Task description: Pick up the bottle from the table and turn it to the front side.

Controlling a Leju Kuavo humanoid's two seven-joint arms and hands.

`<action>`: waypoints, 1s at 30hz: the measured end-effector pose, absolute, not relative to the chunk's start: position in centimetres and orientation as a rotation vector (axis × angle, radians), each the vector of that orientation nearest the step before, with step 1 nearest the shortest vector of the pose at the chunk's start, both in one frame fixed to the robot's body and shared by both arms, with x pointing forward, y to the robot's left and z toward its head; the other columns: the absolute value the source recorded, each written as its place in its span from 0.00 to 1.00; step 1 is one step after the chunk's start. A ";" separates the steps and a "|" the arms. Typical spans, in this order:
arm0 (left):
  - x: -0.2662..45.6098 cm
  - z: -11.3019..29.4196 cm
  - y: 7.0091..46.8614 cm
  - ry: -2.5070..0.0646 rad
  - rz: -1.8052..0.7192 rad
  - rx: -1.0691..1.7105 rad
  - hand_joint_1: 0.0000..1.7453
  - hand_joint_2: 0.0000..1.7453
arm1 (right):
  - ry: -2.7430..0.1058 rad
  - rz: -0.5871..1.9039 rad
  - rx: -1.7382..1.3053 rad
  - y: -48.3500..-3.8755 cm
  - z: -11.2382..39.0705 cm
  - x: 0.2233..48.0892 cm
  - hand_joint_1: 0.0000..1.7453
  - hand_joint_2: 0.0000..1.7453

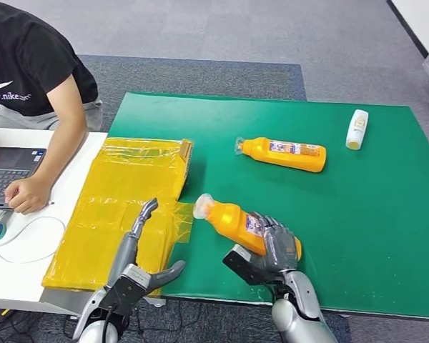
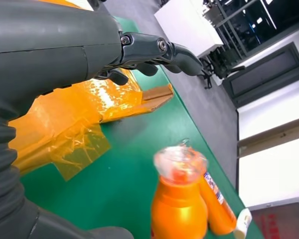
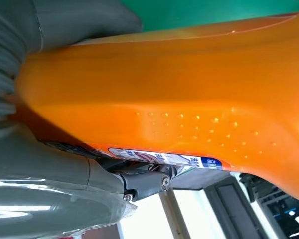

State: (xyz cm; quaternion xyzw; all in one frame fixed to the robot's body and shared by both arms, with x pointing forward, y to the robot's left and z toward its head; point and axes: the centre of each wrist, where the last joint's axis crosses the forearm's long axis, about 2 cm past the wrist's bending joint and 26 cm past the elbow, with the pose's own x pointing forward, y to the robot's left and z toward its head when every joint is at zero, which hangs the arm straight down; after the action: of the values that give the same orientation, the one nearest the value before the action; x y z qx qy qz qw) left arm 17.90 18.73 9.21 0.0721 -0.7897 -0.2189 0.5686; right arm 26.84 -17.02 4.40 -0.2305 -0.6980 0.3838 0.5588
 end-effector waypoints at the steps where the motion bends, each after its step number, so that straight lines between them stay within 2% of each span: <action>1: 17.9 9.2 18.7 -1.855 -0.505 0.169 0.00 1.00 | -1.660 0.879 -0.538 -17.0 4.4 26.7 1.00 1.00; 10: 17.5 9.0 18.7 -1.841 -0.404 0.150 0.00 1.00 | -1.726 0.682 -0.476 -17.2 4.3 25.4 1.00 1.00; 30: 19.4 8.9 18.9 -1.794 -0.196 -0.026 0.00 1.00 | -1.772 0.518 -0.266 -15.7 4.8 24.2 1.00 1.00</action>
State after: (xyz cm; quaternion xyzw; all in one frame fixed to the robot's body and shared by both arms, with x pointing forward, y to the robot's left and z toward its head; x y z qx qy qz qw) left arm 19.44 18.91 8.87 -0.0111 -0.7801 -0.0851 0.6197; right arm 24.16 -15.70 4.80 -0.1146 -0.7629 0.2233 0.5958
